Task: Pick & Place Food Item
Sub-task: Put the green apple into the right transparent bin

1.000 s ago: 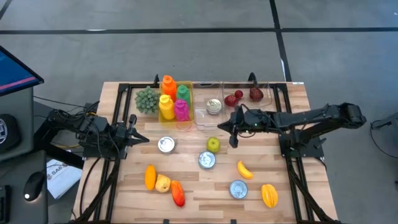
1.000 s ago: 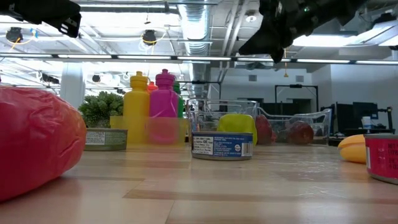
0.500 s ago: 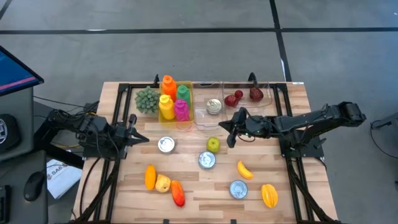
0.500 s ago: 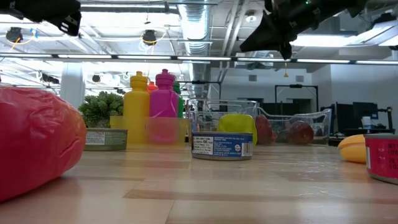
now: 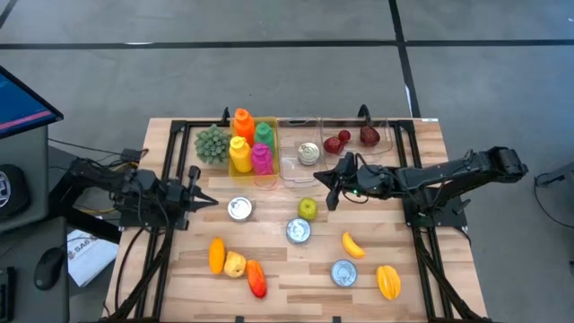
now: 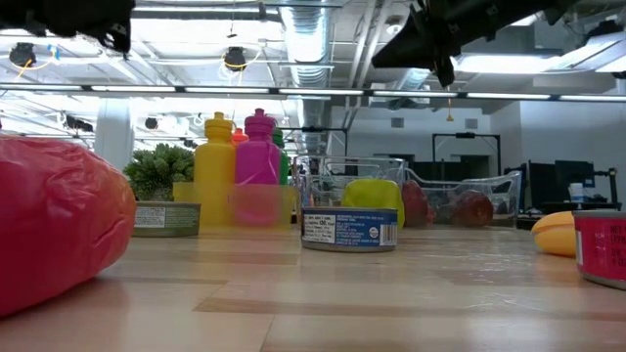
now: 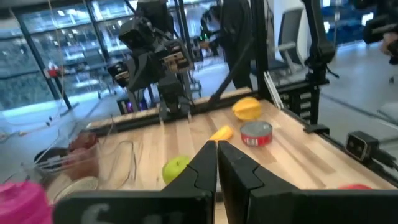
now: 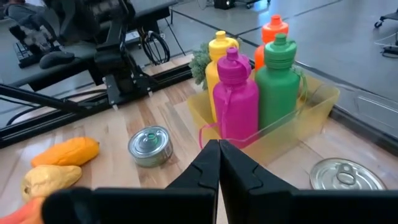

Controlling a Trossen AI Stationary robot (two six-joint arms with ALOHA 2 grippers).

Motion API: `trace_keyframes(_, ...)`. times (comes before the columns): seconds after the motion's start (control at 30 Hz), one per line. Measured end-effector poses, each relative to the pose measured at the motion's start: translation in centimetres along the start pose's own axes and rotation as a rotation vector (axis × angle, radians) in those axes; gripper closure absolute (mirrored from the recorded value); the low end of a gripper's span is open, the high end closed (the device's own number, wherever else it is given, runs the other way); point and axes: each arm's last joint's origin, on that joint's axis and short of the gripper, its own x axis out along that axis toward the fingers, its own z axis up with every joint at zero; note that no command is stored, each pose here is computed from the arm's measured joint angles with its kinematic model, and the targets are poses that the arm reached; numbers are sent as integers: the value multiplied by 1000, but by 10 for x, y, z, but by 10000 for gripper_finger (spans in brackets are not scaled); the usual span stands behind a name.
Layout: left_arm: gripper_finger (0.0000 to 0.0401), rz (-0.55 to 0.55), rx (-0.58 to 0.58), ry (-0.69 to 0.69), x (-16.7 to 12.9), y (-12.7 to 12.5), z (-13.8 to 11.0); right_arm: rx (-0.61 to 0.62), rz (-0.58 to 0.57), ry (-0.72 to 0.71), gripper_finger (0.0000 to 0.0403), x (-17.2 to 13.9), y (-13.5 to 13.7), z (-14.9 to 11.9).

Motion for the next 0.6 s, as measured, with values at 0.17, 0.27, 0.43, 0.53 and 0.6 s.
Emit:
trace_keyframes(0.17, 399, 19, -15, -101, 11, -7, -28, 7, 0, -15, 402, 0, -1, 2)
trace_keyframes(0.27, 399, 16, 10, -82, 11, -9, -34, 15, -10, -25, 402, 2, -3, 4)
trace_keyframes(0.43, 399, -3, 68, -17, 11, -10, -40, 54, -13, -96, 402, 4, -7, 12)
trace_keyframes(0.53, 399, -24, 131, 27, 11, -11, -45, 79, -14, -145, 402, 5, -10, 18)
trace_keyframes(0.6, 399, -44, 155, 11, 11, -12, -44, 75, -22, -172, 402, 7, -12, 21)
